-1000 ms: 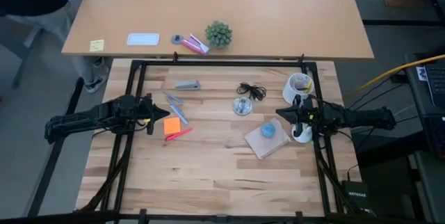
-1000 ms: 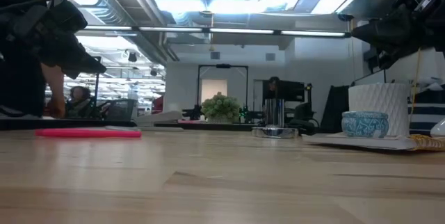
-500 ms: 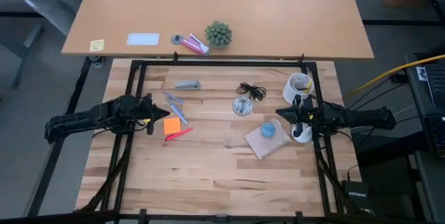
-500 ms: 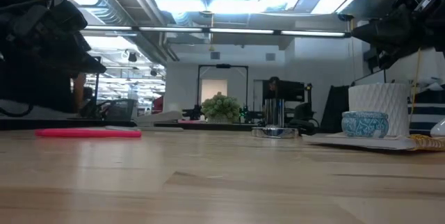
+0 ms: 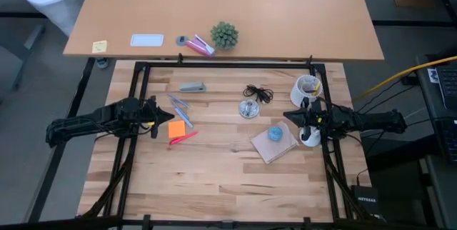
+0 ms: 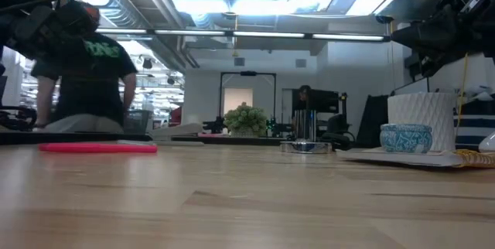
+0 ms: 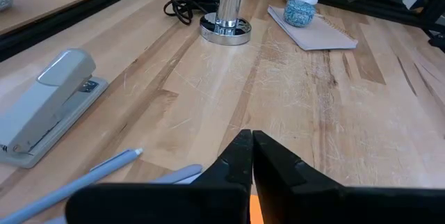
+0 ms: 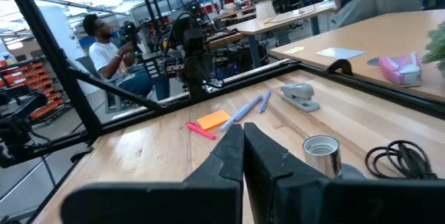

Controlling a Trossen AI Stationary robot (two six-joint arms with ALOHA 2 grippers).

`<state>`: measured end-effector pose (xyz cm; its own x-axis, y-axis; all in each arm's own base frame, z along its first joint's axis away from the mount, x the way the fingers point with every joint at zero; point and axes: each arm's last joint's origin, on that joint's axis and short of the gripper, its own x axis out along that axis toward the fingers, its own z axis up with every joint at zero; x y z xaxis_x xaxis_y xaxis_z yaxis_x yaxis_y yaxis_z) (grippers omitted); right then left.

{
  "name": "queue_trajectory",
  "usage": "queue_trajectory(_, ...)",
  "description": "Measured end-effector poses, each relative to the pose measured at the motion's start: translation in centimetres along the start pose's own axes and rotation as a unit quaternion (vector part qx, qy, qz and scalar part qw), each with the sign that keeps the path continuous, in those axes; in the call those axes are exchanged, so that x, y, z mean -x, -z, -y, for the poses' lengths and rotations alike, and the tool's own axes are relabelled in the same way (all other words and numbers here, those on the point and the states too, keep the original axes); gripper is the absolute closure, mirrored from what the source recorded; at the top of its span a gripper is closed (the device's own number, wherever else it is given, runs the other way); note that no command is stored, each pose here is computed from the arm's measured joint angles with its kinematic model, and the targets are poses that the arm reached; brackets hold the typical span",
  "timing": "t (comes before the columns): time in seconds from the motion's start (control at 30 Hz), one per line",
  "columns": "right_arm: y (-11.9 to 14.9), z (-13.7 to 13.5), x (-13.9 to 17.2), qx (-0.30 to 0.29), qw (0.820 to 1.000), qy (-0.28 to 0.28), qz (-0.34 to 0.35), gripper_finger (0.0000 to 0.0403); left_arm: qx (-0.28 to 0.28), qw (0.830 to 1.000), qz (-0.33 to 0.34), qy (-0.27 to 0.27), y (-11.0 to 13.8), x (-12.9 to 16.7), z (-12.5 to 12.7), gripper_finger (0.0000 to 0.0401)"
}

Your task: Screw lightbulb

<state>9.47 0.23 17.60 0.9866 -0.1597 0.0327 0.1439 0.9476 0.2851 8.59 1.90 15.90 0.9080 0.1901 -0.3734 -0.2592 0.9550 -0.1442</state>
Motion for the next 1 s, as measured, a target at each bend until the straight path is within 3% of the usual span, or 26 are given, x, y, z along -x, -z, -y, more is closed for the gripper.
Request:
queue_trajectory(0.2,-0.2,0.2,0.0,-0.003,0.999,0.040,0.016,0.0397,0.000,1.000,0.000,0.000,0.0,0.0,0.0,0.0397)
queue_trajectory(0.43,-1.4,-0.1,0.1,-0.035,0.996,0.020,0.082,0.0397,0.000,1.000,0.000,0.000,0.0,0.0,0.0,0.0397)
queue_trajectory(0.7,-3.9,-0.7,0.8,0.050,0.980,0.006,0.190,0.0397,0.000,1.000,0.000,0.000,0.0,0.0,0.0,0.0397)
queue_trajectory(0.83,-5.9,-1.2,1.3,0.153,0.973,0.012,0.170,0.0396,0.000,1.000,0.000,0.000,0.0,0.0,0.0,0.0397)
queue_trajectory(1.0,-9.0,-1.6,1.9,0.188,0.974,0.064,0.106,0.0354,0.000,1.000,0.000,0.000,0.0,0.0,0.0,0.0397)
